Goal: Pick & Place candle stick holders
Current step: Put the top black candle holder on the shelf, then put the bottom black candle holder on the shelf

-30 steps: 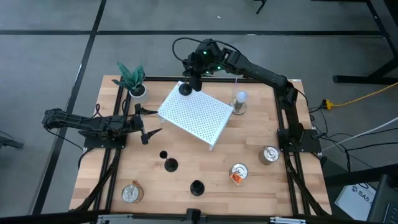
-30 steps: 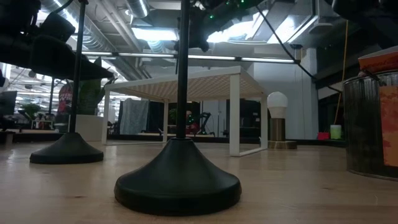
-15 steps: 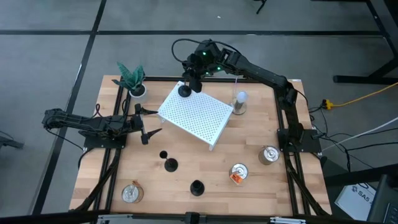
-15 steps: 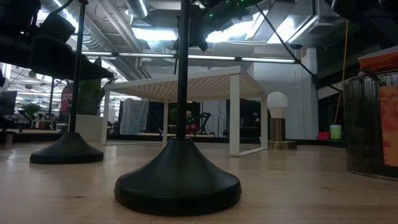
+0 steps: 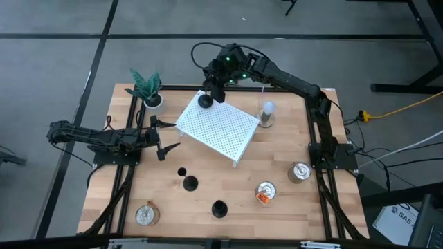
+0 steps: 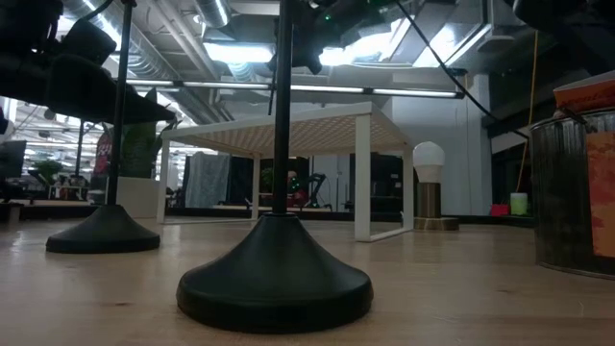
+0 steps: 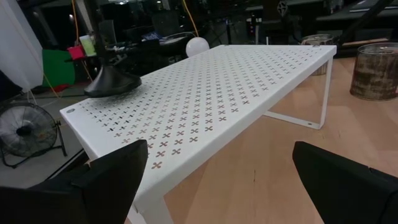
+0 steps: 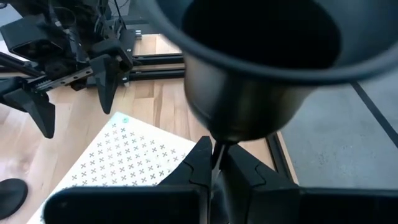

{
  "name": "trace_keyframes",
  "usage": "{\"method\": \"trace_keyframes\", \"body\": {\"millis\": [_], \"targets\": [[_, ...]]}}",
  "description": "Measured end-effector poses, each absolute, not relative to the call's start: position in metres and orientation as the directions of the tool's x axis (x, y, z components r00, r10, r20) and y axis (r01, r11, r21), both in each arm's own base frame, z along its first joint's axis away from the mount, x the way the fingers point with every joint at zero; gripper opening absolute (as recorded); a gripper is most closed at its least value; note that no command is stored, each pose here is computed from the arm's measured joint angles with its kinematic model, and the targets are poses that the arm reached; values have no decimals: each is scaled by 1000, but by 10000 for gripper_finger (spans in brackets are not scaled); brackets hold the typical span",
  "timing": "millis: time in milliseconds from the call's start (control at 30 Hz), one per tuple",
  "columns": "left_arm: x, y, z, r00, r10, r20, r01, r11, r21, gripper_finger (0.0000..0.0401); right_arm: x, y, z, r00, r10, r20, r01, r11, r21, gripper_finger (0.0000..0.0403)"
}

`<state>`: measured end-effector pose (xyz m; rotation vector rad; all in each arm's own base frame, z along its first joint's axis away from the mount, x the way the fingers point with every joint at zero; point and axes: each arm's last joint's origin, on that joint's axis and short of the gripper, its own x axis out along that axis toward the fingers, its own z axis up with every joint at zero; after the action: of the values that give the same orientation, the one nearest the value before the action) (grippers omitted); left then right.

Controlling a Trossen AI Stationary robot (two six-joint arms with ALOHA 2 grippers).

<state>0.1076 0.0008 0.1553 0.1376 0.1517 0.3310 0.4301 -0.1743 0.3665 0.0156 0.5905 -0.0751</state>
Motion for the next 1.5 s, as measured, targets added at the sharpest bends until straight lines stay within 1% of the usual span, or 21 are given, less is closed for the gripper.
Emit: {"method": "trace_keyframes", "body": {"millis": [233,600,867,967,1067,1200,1500], "targets": [[108,1,155,934,333,-125,-313,936,159,400,435,-168,364,828,-54,-558,59,998,-9,20],[108,1,155,934,333,-125,-313,937,159,400,435,-170,363,828,-74,-556,76,997,-21,20],[108,1,155,935,333,-126,-312,937,159,400,440,-172,356,823,-71,-563,74,997,-17,20],[108,1,155,935,333,-126,-312,937,159,400,441,-172,356,826,-72,-559,74,997,-19,25],[108,1,155,935,333,-125,-312,937,159,400,442,-172,356,832,-61,-551,64,998,-14,43],[108,1,155,934,333,-125,-313,936,159,400,442,-172,356,838,-55,-544,57,998,-12,79],[108,1,155,934,333,-126,-313,936,159,400,438,-176,362,836,-58,-546,63,998,-9,176]]}}
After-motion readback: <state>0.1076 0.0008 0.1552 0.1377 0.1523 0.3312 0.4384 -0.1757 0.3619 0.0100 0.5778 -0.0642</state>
